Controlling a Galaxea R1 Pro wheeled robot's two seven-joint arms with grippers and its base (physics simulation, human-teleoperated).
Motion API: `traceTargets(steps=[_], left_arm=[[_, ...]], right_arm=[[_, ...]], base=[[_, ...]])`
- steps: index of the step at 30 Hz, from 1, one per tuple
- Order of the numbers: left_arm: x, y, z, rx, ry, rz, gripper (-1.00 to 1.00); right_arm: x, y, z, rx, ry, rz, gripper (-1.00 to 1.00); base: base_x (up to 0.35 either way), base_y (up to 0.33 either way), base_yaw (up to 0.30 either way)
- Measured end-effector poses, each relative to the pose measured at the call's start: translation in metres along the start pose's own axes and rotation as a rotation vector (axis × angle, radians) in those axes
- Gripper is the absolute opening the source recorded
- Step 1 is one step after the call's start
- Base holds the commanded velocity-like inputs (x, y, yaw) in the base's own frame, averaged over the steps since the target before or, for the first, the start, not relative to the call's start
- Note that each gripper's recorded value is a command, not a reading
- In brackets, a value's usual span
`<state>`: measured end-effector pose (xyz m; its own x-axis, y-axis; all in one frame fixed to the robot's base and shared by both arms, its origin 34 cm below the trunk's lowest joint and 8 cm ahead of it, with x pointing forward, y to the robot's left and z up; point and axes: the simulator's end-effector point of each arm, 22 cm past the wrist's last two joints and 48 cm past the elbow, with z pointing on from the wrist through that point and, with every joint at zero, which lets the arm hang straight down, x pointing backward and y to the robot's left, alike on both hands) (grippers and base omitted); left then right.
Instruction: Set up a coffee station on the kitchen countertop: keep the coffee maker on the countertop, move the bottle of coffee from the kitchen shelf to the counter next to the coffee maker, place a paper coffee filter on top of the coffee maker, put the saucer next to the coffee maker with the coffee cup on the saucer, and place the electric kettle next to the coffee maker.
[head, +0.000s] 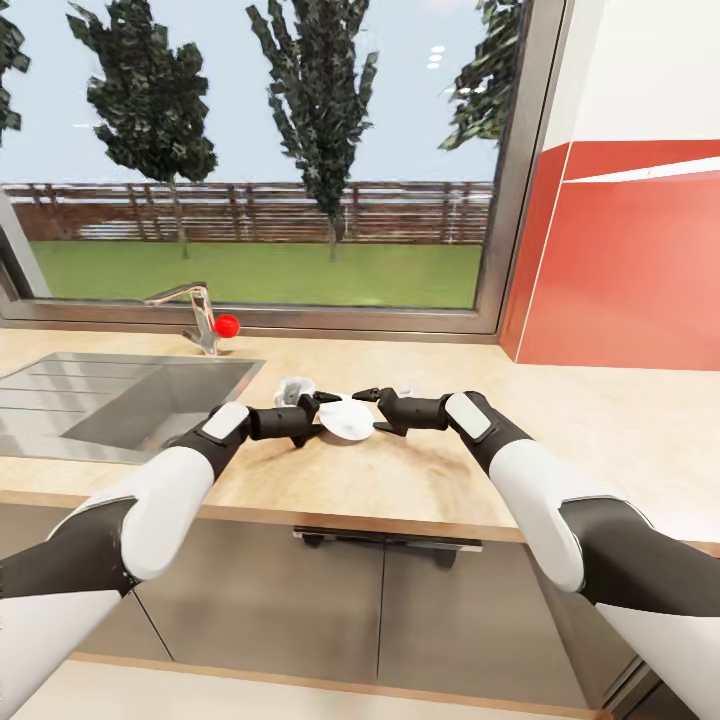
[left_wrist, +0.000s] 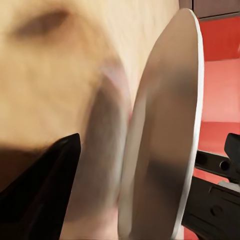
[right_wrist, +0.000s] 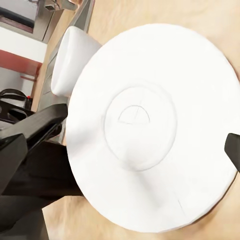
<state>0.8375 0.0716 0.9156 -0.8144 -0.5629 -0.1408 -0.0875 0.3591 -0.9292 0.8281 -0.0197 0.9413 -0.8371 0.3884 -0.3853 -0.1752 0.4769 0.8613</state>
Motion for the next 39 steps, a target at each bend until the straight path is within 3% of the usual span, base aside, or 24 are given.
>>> traceTargets(steps=[6, 18, 19, 34, 39], left_arm=[[0.018, -0.008, 0.013, 0.004, 0.031, 0.012, 1.0], [0.019, -0.009, 0.014, 0.009, 0.033, 0.007, 1.0], [0.019, -0.009, 0.014, 0.009, 0.032, 0.007, -1.0], [0.018, -0.008, 0.014, 0.005, 0.032, 0.009, -1.0], [0.017, -0.008, 0.013, 0.008, 0.03, 0.006, -1.0]], right_arm=[[0.0, 0.0, 0.0, -0.001, 0.0, 0.001, 1.0], [0.0, 0.0, 0.0, -0.001, 0.0, 0.001, 1.0], [0.0, 0.0, 0.0, -0.001, 0.0, 0.001, 1.0], [-0.001, 0.001, 0.0, 0.004, -0.002, -0.012, 1.0], [-0.001, -0.009, -0.002, 0.025, 0.0, -0.015, 1.0]], base=[[0.0, 0.0, 0.0], [0.0, 0.0, 0.0], [0.0, 0.0, 0.0], [0.0, 0.0, 0.0], [0.0, 0.0, 0.0]])
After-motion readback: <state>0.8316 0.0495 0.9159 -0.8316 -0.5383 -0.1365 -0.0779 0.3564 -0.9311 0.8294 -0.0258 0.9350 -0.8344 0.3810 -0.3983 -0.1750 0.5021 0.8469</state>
